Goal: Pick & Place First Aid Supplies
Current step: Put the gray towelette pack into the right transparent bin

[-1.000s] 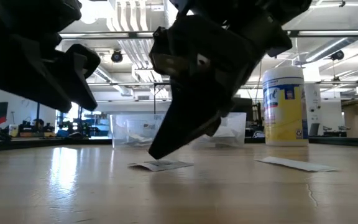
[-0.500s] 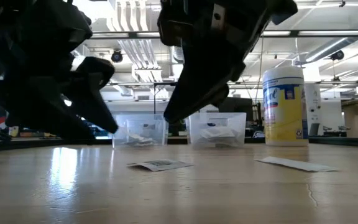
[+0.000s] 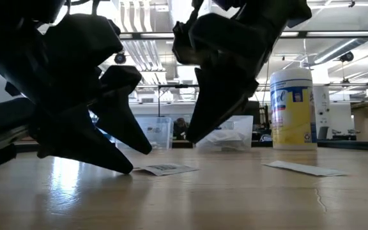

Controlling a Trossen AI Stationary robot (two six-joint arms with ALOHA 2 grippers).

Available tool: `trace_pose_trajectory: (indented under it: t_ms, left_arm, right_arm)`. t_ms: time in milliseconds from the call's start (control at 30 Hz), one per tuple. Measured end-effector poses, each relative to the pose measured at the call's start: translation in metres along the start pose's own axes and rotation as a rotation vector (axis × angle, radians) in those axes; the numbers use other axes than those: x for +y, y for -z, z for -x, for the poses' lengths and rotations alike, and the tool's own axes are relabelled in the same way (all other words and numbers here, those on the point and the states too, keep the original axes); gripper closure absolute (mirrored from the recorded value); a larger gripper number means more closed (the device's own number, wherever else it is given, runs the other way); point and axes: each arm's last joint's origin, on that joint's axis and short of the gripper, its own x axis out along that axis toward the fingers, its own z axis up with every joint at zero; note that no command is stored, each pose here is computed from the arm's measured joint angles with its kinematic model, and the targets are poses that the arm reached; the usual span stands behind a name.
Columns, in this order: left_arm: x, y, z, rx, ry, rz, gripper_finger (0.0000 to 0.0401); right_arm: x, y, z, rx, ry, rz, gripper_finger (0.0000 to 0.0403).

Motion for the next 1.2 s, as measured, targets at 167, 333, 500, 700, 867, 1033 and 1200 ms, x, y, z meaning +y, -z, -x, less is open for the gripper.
trace_pose_trajectory:
  t_ms: [167,333,500,700,867,1033,1200]
  left_arm:
    - [-0.001,0.0,-0.002,0.004,-0.019,-0.01,0.0227]
    - [0.0,0.001,-0.002,0.009,-0.029,-0.01,0.0227]
    - [0.002,0.004,-0.003,0.021,-0.05,-0.01,0.0227]
    - [0.005,0.005,-0.004,0.035,-0.077,-0.035,0.0227]
    - [0.006,0.005,-0.004,0.039,-0.08,-0.04,0.0227]
    - [0.006,0.006,-0.005,0.041,-0.093,-0.043,0.0227]
    - [0.006,0.005,-0.005,0.034,-0.097,-0.045,0.0227]
  right_arm:
    - [-0.003,0.008,-0.009,0.021,0.027,-0.038,0.036]
    - [-0.006,0.011,-0.021,0.021,0.049,-0.069,0.036]
    - [-0.008,0.012,-0.026,0.021,0.058,-0.097,0.036]
    - [-0.006,0.011,-0.027,0.014,0.031,-0.103,0.036]
    - [-0.005,0.009,-0.028,0.0,-0.006,-0.104,0.036]
    - [-0.005,0.009,-0.029,0.0,-0.01,-0.107,0.036]
    - [-0.005,0.009,-0.029,0.0,-0.016,-0.11,0.036]
